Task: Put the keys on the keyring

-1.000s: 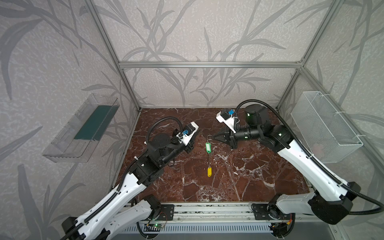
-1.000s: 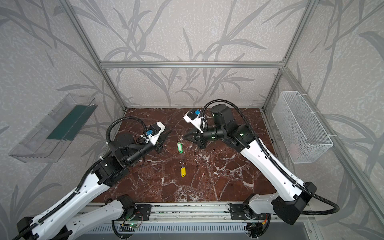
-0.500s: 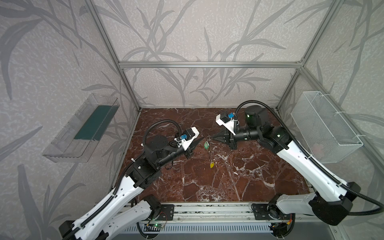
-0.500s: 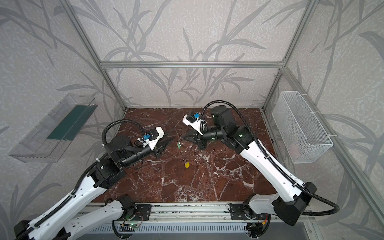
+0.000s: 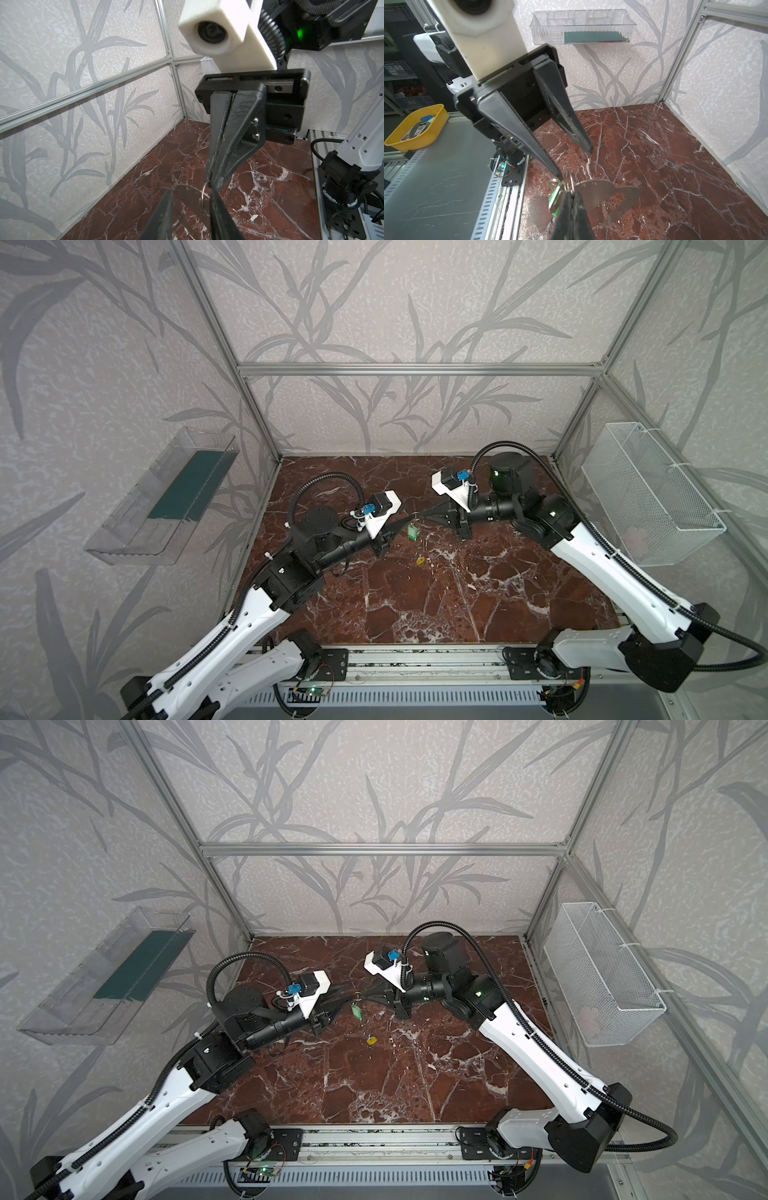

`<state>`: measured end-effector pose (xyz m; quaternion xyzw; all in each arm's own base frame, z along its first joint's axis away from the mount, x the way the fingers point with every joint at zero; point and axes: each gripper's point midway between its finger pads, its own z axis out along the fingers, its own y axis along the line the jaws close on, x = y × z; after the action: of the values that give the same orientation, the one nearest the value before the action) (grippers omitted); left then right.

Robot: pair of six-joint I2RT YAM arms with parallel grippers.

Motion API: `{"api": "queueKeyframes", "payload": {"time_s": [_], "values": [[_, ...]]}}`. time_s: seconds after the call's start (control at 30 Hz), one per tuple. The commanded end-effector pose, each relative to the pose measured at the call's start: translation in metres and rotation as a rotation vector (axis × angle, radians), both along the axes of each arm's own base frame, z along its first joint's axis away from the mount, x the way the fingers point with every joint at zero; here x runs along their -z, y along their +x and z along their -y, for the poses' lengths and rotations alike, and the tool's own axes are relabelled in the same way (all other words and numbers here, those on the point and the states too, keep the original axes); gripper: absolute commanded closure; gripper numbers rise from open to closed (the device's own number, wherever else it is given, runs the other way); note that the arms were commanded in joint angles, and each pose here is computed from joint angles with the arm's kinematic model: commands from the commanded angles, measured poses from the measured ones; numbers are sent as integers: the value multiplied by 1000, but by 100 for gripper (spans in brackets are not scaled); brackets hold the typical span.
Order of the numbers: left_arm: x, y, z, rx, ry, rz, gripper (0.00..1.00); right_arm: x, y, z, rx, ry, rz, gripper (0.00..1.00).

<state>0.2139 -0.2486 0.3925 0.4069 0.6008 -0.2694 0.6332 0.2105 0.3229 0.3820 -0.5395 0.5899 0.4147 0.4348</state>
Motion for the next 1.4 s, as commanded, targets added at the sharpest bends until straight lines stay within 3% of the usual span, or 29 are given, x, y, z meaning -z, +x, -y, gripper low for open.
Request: {"api": "queueKeyframes", "payload": {"time_s": [0.0,0.23,0.5,0.83,1.1,1.37], "values": [[-15,-4,1,25,-17,8,68,-21,-11,3,-46,63,76,100],[-7,-5,5,49,11,-34,70,-25,-9,4,-37,85,99,100],[-3,-5,4,42,23,-56,79,-29,-9,5,-43,110,101,100],[-11,-1,5,28,-4,-62,90,-26,-6,3,-34,99,87,100],[-15,1,1,1,-32,-70,91,-24,0,3,-12,95,73,100],[-20,-1,-1,-3,-45,-74,100,-24,6,3,13,92,66,100]]}}
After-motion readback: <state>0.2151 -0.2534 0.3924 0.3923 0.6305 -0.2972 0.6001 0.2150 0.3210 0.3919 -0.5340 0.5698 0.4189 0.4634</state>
